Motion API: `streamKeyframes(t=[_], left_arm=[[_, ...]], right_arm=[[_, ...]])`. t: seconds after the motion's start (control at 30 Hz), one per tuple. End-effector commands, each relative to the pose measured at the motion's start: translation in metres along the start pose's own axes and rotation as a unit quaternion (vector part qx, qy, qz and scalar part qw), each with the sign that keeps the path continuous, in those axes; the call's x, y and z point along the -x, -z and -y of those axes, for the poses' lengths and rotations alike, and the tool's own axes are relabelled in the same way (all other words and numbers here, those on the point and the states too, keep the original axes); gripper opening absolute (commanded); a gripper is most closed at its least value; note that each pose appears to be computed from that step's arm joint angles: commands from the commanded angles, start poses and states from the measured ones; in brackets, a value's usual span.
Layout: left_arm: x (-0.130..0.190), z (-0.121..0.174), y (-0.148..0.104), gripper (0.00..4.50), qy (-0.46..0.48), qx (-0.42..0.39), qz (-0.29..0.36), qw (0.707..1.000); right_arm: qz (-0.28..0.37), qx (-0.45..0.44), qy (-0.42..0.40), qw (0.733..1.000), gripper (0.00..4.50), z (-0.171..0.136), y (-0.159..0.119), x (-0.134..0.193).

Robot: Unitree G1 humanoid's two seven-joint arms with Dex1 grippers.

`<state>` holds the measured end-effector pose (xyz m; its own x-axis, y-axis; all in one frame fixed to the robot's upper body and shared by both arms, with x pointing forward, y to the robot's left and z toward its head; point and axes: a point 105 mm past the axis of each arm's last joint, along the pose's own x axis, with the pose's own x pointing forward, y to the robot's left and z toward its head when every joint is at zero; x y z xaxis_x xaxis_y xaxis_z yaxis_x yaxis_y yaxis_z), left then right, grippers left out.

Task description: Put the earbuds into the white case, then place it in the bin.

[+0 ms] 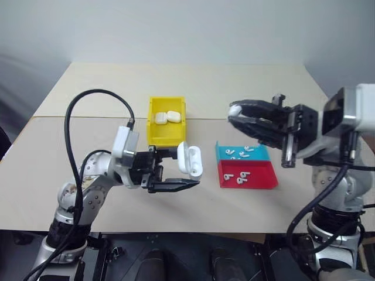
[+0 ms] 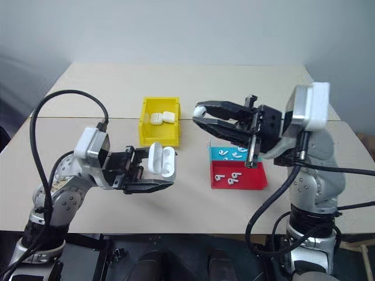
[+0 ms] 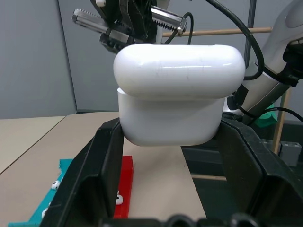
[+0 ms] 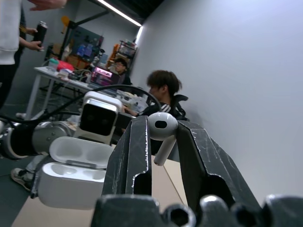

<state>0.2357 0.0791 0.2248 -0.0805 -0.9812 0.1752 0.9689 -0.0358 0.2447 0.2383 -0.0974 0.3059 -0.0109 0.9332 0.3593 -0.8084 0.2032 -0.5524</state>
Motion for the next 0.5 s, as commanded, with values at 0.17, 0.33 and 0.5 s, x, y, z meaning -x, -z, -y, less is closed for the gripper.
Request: streamKeyframes(t=[0.17, 0.33, 0.5], left_arm=[[-0.002, 0.002, -0.004, 2.7, 0.01, -0.007, 0.0, 1.0], [-0.001, 0.001, -0.002, 2.7, 0.01, -0.011, 0.0, 1.0], [-0.002, 0.0, 0.0, 2.7, 0.009, -0.011, -0.005, 1.0]], right_arm=[[0.015, 0.012, -0.054, 0.998, 0.62, -0.013, 0.007, -0.011], [0.014, 0.007, -0.077, 0.997, 0.62, -0.019, 0.016, -0.016], [0.016, -0.004, -0.092, 0.996, 0.62, -0.023, 0.021, -0.02]])
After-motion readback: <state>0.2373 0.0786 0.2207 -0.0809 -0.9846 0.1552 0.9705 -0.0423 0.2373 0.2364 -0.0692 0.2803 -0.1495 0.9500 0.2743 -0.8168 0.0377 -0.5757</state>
